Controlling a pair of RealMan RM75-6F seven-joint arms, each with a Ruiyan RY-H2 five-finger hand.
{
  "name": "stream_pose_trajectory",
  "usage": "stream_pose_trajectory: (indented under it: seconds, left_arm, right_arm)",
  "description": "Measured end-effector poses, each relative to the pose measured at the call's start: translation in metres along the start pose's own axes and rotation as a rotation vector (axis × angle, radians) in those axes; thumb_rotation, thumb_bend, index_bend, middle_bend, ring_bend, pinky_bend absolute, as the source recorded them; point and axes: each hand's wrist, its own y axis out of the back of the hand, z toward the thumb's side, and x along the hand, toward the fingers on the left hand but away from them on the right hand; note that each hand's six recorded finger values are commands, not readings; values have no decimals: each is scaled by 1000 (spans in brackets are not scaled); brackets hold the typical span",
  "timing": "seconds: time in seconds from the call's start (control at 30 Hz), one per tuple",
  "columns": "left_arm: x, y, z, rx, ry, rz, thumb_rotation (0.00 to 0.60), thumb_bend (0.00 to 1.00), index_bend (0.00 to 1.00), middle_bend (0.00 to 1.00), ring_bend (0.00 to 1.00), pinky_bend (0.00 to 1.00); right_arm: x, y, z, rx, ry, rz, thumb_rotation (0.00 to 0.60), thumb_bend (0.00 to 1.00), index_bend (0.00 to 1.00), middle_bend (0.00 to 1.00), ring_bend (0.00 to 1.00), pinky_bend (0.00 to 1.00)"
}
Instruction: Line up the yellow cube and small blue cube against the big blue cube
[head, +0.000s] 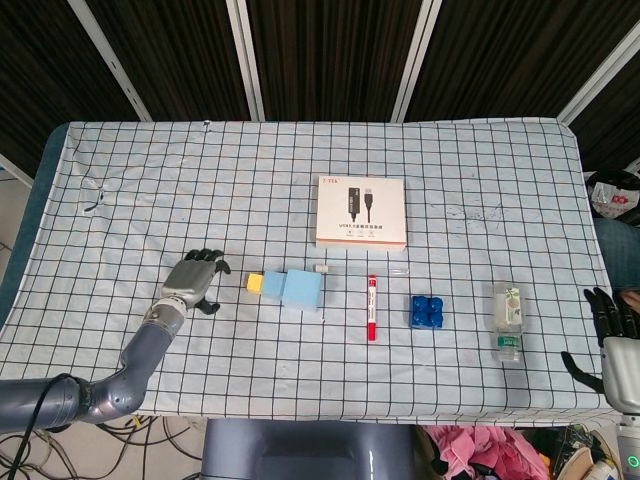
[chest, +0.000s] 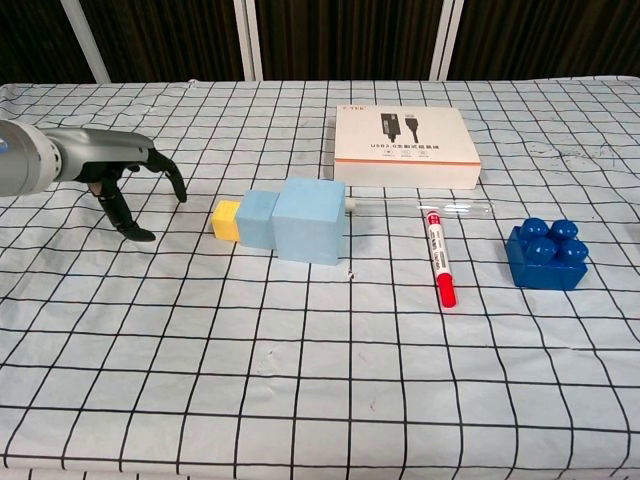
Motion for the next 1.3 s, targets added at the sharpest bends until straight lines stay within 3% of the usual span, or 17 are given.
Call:
stream_pose_trajectory:
  seconds: [0.6,1.3]
  left_arm:
    - [7,-13,13,4,-39,-51,600,259,264,75,0,0]
    - [13,-15,28,3,-53,-61,600,259,256,75,0,0]
  right_arm:
    - [0,2,-5,-7,-12,-4,600,221,0,40,0,107]
    - [0,3,-6,-10,-17,-4,600,221,0,40,0,107]
